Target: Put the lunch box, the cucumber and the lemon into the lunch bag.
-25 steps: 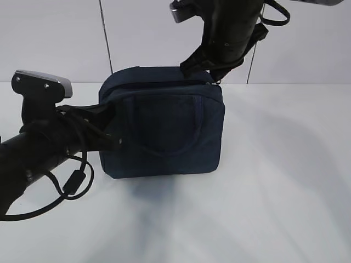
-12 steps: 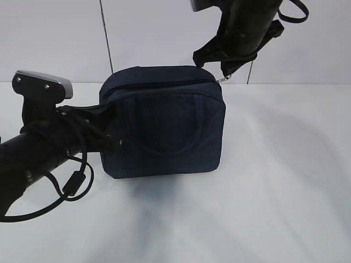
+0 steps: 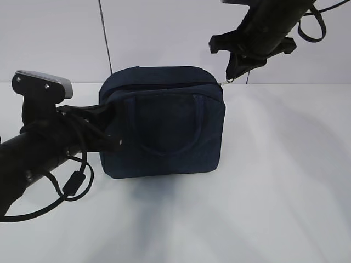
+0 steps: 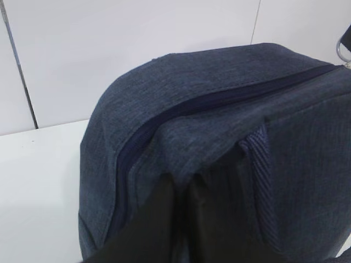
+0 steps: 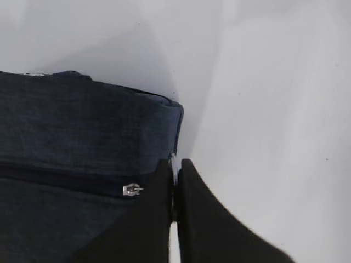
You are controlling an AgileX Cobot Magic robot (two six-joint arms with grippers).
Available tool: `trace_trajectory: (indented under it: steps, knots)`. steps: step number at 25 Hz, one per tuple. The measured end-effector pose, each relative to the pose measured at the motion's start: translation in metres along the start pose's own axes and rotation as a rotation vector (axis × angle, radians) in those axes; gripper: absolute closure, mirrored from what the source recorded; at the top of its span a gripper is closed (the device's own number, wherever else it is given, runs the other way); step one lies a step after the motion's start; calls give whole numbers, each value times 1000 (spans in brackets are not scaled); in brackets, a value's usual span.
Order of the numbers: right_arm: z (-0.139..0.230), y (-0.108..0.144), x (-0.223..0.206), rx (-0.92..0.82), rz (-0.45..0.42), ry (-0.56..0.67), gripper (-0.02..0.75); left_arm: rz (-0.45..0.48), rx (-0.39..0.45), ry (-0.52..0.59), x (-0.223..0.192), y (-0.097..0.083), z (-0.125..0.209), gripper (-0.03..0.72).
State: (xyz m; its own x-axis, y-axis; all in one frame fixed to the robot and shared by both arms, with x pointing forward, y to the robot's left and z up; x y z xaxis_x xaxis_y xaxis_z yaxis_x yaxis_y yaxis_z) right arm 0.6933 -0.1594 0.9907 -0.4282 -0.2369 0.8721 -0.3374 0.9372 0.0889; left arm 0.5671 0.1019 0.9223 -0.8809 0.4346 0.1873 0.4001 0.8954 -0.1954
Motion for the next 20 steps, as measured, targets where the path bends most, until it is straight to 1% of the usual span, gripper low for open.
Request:
trace_trajectory:
  steps: [4,8,14,18,20]
  knots:
    - [-3,0,5,-13,-136,-24,717,-4,3,0,0,1,0,678]
    - [-2,-1,11,-11,-230,-31,717,-7,5,-1,0,1,0,678]
    - [8,-10,5,-26,-299,-29,717,-5,4,-7,0,1,-1,678]
    - [19,-5,-8,-18,-336,-28,717,-5,4,-7,0,1,-1,678]
    - [20,-5,-13,-22,-339,-45,717,-5,4,-7,0,1,-1,678]
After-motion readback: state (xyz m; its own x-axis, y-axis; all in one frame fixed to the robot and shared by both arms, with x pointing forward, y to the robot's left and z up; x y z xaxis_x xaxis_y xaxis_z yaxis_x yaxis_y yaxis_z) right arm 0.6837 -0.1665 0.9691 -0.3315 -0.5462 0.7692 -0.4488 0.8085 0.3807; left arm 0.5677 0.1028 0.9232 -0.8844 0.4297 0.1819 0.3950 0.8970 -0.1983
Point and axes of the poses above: a point on each arm's last joint axis where the gripper is mounted, x pointing back along that axis away from the gripper, y along the wrist's bending axis when the last joint is at zero, z = x × y, the point moved 9 cm from there along -x, pointing out along that axis toward the gripper, and after that the axes turned 7 degrees about x, right-handed, at the moved point
